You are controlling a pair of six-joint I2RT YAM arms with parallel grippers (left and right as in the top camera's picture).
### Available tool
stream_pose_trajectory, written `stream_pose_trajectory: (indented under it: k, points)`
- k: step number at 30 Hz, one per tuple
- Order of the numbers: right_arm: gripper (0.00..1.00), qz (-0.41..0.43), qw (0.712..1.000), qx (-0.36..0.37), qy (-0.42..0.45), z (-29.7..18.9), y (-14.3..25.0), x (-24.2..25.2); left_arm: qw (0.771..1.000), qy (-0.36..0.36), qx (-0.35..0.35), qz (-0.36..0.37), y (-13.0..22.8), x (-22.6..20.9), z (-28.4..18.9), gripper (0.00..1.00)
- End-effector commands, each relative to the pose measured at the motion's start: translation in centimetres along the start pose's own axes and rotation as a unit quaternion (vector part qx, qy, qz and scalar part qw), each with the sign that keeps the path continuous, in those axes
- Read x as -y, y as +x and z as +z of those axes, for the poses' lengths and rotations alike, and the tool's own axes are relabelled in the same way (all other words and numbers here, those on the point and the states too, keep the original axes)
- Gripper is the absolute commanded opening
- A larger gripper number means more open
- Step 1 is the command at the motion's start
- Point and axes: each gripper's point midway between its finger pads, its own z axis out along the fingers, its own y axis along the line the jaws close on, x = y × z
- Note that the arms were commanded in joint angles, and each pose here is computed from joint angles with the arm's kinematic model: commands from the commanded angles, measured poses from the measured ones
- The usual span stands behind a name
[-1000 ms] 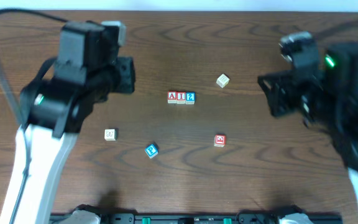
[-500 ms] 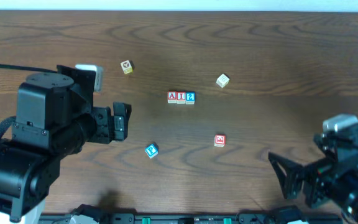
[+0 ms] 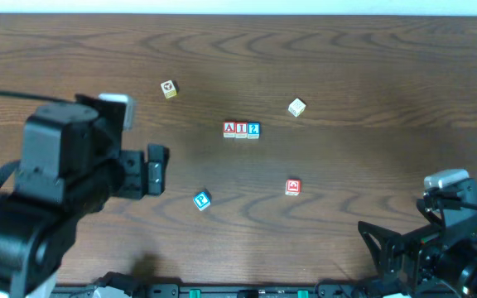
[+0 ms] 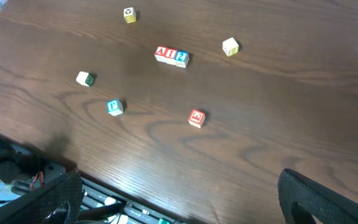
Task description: Spell out Ai2
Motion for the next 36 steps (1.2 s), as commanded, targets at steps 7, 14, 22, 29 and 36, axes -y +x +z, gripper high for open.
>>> stream_pose_trajectory:
  k: [7, 14, 22, 29, 36]
  points:
    - [0.99, -0.004, 1.000, -0.002, 0.001, 0.1, 0.1, 0.1, 0.973, -0.132, 0.189, 0.017, 0.8, -6.1, -5.1, 0.95]
    - [0.99, -0.004, 1.000, -0.002, 0.001, 0.1, 0.1, 0.1, 0.968, -0.161, 0.190, 0.008, 6.2, -8.6, 0.5, 0.95]
    - [0.99, -0.004, 1.000, -0.002, 0.001, 0.1, 0.1, 0.1, 0.969, -0.159, 0.189, 0.002, 11.4, -10.2, 8.2, 0.95]
    - [0.99, -0.004, 1.000, -0.002, 0.001, 0.1, 0.1, 0.1, 0.968, -0.151, 0.199, -0.036, 14.4, -11.0, 11.8, 0.95]
    - [0.99, -0.004, 1.000, -0.002, 0.001, 0.1, 0.1, 0.1, 0.970, -0.150, 0.183, -0.051, 16.7, -11.5, 14.1, 0.95]
